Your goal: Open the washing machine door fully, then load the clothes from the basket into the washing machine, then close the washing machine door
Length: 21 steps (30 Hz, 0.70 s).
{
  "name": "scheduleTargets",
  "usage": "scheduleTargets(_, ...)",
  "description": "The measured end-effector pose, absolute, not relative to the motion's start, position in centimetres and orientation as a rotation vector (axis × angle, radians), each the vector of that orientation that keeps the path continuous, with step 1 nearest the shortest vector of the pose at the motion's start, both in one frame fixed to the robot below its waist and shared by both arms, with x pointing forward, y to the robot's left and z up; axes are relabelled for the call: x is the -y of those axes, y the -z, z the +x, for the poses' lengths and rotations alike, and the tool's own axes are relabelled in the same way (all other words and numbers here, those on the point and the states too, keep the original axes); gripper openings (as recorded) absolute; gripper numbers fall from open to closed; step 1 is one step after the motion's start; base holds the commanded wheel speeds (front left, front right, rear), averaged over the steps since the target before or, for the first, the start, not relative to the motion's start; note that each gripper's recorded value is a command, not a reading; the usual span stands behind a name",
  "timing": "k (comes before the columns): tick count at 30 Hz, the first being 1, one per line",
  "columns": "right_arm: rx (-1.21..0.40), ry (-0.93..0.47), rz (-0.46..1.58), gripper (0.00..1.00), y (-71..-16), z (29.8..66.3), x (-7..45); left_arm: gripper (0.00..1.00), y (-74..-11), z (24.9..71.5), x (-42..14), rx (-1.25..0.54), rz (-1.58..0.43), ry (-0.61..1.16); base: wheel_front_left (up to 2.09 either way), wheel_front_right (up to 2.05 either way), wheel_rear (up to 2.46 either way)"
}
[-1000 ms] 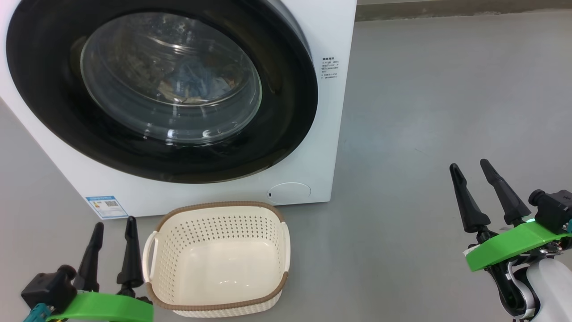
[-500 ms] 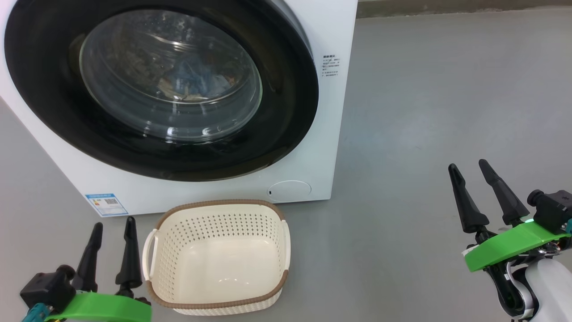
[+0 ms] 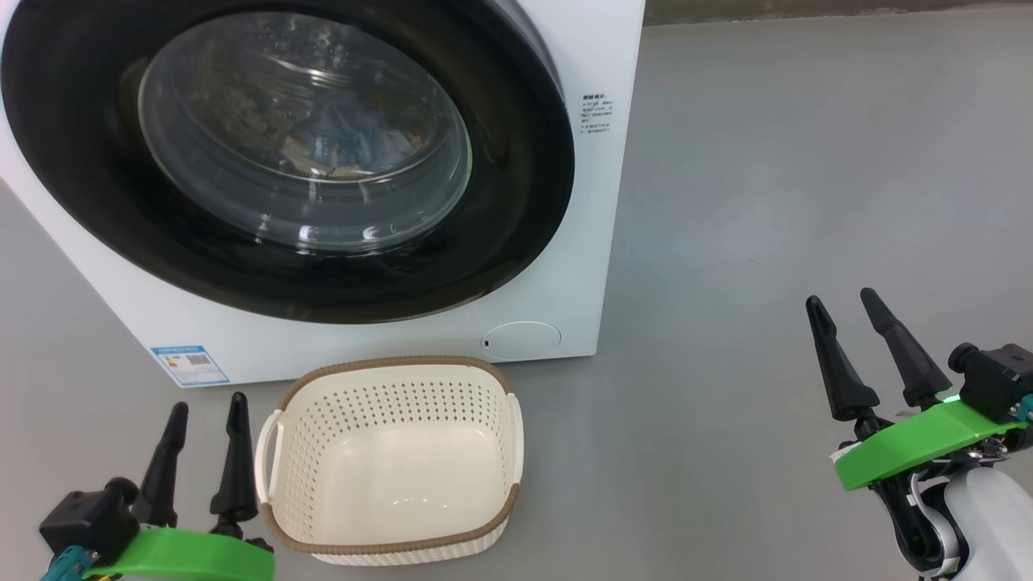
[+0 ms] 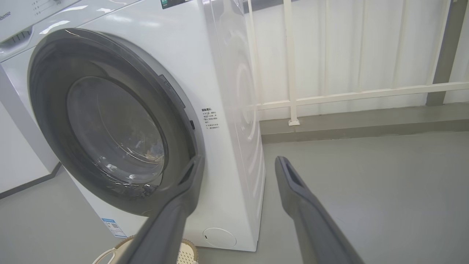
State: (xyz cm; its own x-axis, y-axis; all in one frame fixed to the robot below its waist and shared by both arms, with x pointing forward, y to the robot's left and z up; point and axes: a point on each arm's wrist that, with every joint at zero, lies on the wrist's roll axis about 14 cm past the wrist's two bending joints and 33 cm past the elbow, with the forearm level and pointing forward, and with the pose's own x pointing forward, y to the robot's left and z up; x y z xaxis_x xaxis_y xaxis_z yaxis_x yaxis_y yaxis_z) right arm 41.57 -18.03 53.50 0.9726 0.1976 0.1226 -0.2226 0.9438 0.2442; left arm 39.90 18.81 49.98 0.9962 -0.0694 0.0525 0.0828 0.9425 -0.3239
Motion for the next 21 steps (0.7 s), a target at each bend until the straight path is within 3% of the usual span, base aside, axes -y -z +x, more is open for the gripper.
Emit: scheduleTargets(21,0.094,-0.212,0.269,1.0,-53.34,41.68,17.9,1.0,-49.78,39.93,-18.84,0.032,-0.322,0.076,0.0,0.0,0.0)
